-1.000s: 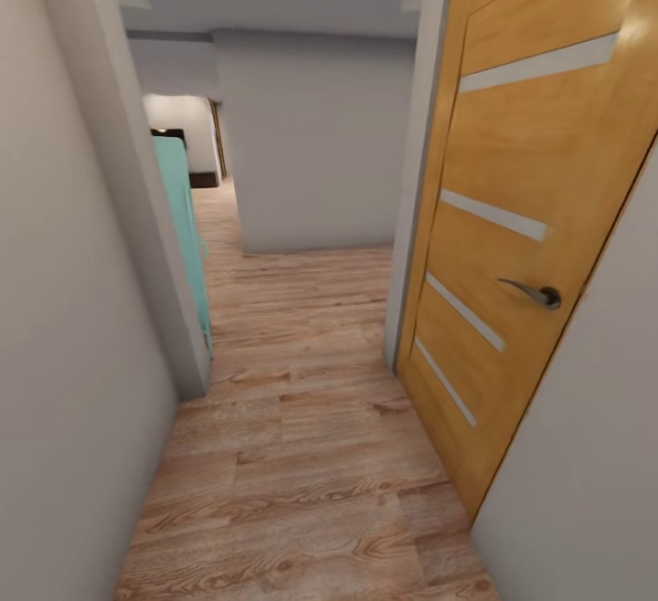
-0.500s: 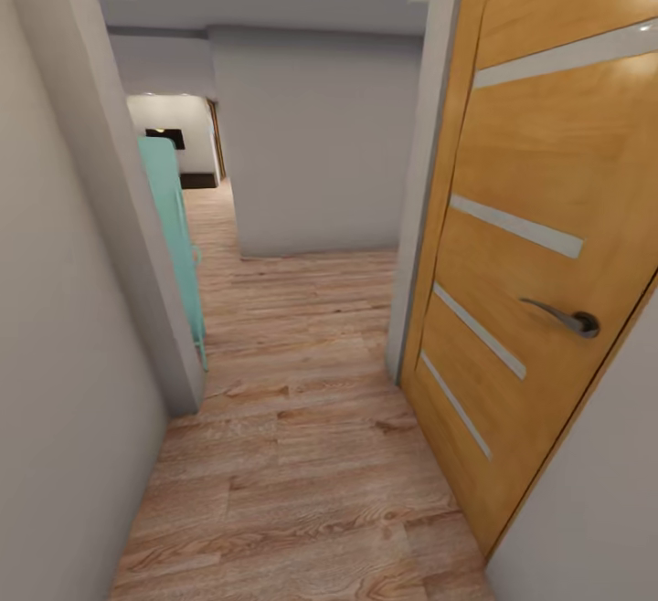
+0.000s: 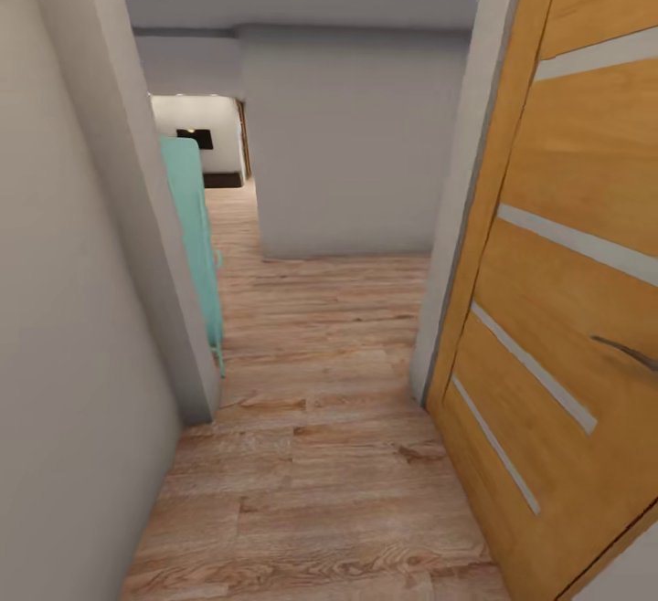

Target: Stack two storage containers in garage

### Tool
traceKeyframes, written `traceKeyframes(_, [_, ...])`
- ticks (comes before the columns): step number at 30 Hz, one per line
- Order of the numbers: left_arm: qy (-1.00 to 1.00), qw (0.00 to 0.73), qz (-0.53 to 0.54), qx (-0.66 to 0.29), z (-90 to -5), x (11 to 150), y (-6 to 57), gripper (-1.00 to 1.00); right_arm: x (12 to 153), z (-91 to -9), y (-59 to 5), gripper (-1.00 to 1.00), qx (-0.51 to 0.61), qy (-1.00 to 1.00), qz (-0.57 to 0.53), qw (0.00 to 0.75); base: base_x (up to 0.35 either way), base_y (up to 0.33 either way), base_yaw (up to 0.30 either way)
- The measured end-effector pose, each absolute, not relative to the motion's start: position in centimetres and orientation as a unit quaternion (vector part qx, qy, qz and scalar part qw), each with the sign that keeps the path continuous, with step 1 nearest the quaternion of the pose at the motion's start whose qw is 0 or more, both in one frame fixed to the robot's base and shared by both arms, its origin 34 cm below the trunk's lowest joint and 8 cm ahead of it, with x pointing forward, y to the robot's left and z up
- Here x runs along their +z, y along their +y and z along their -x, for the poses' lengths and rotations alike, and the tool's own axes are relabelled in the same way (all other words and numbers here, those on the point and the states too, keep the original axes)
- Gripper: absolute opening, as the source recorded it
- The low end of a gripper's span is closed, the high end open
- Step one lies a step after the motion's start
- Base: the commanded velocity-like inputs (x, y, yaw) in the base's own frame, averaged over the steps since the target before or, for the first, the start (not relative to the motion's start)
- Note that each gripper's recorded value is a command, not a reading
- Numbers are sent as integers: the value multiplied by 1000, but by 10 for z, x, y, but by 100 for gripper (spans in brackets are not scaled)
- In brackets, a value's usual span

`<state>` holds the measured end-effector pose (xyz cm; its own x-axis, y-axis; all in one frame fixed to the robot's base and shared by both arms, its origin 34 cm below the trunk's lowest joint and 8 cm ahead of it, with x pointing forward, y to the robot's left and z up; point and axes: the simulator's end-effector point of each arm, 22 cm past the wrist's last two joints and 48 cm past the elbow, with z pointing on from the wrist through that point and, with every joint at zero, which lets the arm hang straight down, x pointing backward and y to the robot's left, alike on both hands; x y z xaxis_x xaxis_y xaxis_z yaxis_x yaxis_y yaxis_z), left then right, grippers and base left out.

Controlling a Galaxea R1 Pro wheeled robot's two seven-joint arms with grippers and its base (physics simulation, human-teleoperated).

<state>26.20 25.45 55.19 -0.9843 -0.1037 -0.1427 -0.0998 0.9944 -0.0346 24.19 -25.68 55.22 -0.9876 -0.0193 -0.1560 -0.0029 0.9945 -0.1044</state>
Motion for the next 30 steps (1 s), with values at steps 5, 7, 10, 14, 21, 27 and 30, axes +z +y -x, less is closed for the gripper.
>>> traceKeyframes(5, [996,72,51,-14,-262,552,254,100,552,-242,-257,100,-52,996,6,79,322,0,42])
traceKeyframes(7, [996,72,51,-14,-262,552,254,100,552,-242,-257,100,-52,996,6,79,322,0,7])
traceKeyframes(10, [996,72,51,-14,-262,552,253,100,552,-242,-257,100,-52,996,5,79,322,0,2])
traceKeyframes(14, [996,72,51,-14,-262,552,254,100,552,-242,-256,100,-52,996,6,79,322,0,0])
traceKeyframes(21, [996,72,51,-14,-262,552,254,100,552,-242,-255,100,-51,996,5,79,322,0,0])
traceKeyframes(27, [996,72,51,-14,-262,552,253,100,552,-242,-251,100,-48,996,4,80,322,0,0])
traceKeyframes(30, [996,72,51,-14,-262,552,253,100,552,-242,-251,100,-48,996,4,80,322,0,0])
